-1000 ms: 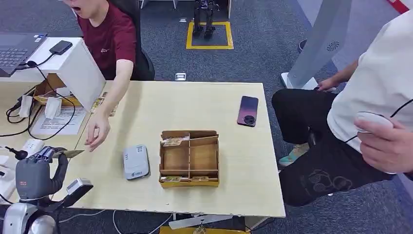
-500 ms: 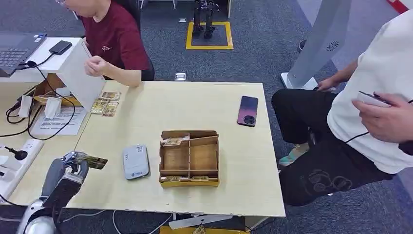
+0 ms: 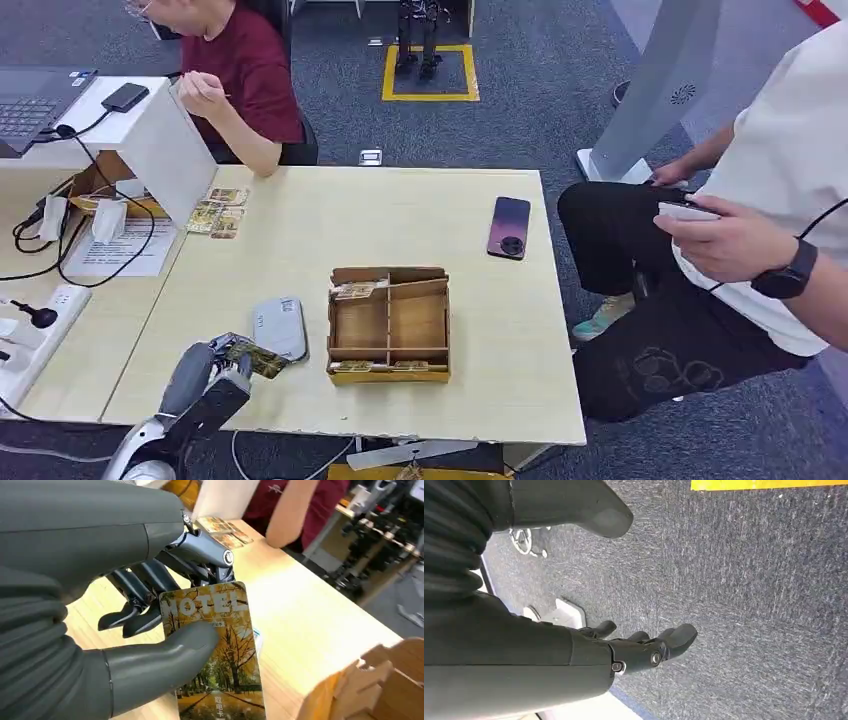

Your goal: Pass the card to the sensor for recognition and then transmit it.

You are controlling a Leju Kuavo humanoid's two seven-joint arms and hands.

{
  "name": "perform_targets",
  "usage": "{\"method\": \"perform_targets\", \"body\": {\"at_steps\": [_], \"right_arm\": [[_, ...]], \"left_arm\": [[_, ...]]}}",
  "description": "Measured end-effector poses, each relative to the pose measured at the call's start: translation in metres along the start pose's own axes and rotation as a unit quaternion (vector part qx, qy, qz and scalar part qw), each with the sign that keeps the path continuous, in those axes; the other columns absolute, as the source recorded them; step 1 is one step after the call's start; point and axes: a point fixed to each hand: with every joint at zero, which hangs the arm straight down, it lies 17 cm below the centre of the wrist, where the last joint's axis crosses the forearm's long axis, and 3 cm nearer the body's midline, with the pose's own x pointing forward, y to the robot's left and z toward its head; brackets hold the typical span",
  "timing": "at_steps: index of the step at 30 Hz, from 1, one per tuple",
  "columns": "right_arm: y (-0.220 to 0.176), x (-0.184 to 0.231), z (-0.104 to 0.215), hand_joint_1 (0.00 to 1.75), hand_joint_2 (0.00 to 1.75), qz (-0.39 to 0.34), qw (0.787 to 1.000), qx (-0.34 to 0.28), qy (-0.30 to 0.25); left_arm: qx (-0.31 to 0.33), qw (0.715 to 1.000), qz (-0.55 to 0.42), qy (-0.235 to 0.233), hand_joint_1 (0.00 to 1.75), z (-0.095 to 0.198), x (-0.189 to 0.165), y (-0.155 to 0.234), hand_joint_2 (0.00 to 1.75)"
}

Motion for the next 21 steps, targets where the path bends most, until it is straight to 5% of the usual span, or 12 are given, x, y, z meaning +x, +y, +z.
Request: {"method": "perform_targets", "body": {"at_steps": [21], "right_arm": [[0.003, 0.005, 0.001, 0.0, 1.75, 0.019, 1.0, 0.004, -0.008]], "left_arm": [[0.087, 0.995, 0.01, 0.051, 1.75, -0.06, -0.006, 0.002, 1.75]]}}
